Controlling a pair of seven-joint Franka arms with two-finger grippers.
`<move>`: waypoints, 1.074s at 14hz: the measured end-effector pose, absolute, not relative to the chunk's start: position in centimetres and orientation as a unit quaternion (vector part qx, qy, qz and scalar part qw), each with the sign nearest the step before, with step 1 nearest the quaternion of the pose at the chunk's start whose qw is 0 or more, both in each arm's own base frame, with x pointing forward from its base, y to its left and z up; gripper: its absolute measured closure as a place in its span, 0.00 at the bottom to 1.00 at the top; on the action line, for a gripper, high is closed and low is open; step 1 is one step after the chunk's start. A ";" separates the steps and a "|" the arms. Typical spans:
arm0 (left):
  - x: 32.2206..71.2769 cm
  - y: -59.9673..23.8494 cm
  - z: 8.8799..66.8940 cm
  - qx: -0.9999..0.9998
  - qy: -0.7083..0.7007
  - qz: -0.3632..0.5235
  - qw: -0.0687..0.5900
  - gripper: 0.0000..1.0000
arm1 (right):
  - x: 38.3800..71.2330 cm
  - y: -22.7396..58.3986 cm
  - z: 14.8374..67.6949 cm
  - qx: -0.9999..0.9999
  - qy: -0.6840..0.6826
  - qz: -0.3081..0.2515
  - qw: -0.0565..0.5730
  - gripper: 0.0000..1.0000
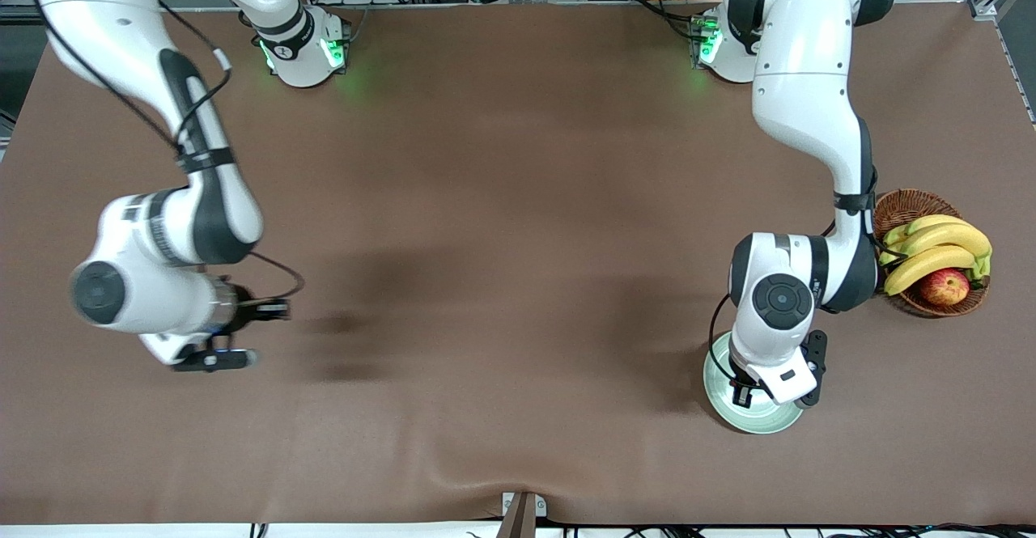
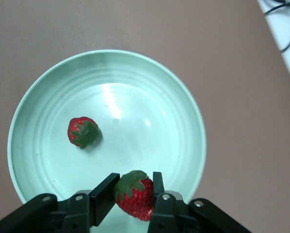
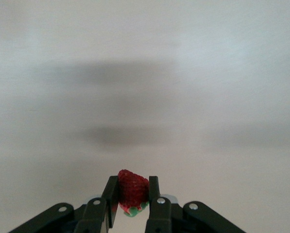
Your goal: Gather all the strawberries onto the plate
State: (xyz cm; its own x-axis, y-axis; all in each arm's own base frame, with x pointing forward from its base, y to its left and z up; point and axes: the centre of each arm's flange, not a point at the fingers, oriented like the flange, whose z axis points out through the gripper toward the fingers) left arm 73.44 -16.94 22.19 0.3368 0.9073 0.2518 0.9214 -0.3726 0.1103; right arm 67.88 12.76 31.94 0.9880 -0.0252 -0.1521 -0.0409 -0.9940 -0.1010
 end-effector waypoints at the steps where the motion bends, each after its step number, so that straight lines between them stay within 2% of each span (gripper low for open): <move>1: 73.2 -17.1 21.2 -0.819 -0.558 -0.133 0.031 0.66 | 67.2 15.8 31.9 -0.994 0.041 0.082 0.058 0.71; 4: 72.8 -17.8 19.6 -0.823 -0.552 -0.127 0.040 0.63 | 64.9 23.8 31.7 -0.984 0.098 0.113 0.097 0.71; 5: 72.8 -18.0 19.6 -0.824 -0.551 -0.128 0.039 0.57 | 64.0 26.3 31.5 -0.981 0.105 0.123 0.110 0.71; 8: 72.9 -19.3 20.9 -0.828 -0.544 -0.134 0.029 0.26 | 61.6 32.3 29.1 -0.980 0.095 0.134 0.116 0.71; 11: 71.8 -23.6 22.8 -0.842 -0.522 -0.136 0.018 0.00 | 59.6 37.2 25.5 -0.983 0.074 0.124 0.116 0.71; 15: 69.0 -30.5 23.1 -0.865 -0.484 -0.132 0.015 0.00 | 58.3 39.7 23.0 -0.984 0.061 0.117 0.116 0.71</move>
State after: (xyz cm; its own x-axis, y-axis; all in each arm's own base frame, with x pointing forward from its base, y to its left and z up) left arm 69.04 -30.48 23.12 0.4975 0.8326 0.2436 0.8407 -0.5320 0.1014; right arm 58.27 39.74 23.03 0.9650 -0.0936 -0.2450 -0.1480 -0.9655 -0.2144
